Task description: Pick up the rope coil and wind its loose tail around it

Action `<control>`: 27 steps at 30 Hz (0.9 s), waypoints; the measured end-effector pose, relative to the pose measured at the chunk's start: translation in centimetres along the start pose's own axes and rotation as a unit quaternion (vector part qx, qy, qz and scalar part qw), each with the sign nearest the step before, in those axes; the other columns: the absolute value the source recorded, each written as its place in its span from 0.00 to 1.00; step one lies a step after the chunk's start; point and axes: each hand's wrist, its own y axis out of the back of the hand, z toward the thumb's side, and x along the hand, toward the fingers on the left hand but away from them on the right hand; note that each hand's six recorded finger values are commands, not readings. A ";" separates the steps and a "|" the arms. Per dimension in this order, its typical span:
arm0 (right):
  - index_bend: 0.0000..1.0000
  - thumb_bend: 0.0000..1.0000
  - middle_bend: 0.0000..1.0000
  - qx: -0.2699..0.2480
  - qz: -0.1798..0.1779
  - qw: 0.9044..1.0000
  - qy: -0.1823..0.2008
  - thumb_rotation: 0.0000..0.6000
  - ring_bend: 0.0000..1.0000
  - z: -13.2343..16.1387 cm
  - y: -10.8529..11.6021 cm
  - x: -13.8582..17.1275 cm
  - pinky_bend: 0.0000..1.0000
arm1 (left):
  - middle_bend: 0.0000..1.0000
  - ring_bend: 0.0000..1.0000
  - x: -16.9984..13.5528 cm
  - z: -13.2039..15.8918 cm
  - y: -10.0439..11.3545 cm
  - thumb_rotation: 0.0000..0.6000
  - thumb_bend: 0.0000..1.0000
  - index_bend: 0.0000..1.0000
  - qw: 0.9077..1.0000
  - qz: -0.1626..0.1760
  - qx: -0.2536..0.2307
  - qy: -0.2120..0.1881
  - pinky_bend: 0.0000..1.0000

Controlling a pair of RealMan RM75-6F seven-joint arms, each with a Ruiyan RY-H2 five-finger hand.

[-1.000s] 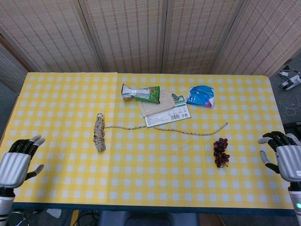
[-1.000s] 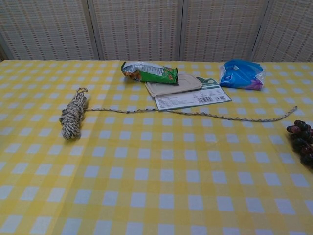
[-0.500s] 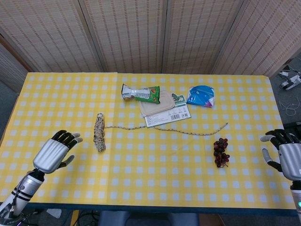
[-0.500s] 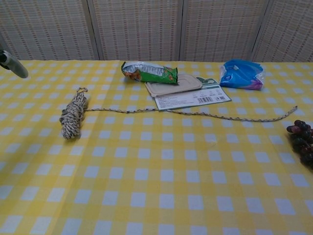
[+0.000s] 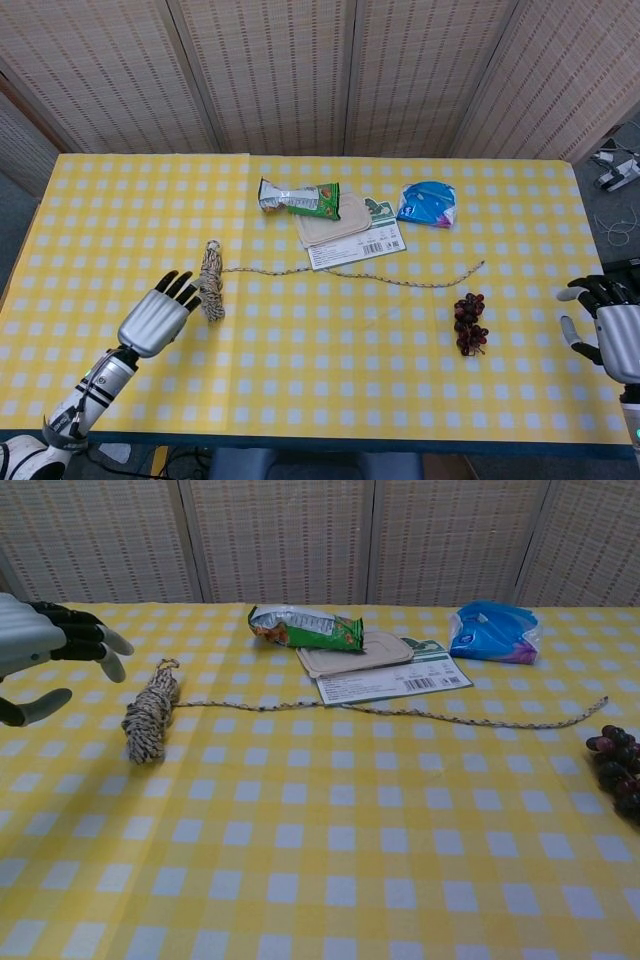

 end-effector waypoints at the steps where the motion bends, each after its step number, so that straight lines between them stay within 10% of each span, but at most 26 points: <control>1: 0.40 0.36 0.32 0.000 0.000 1.000 -0.001 1.00 0.20 -0.1 0.0 0.0 0.34 | 0.11 0.07 0.2 0.3 -0.2 1.00 0.58 0.31 1.000 -0.003 0.011 0.001 0.11; 27: 0.40 0.36 0.32 -0.006 0.004 1.000 -0.012 1.00 0.20 -0.9 -0.1 0.7 0.34 | 0.27 0.11 2.8 5.6 -4.2 1.00 0.58 0.35 0.991 -0.054 0.104 -0.067 0.10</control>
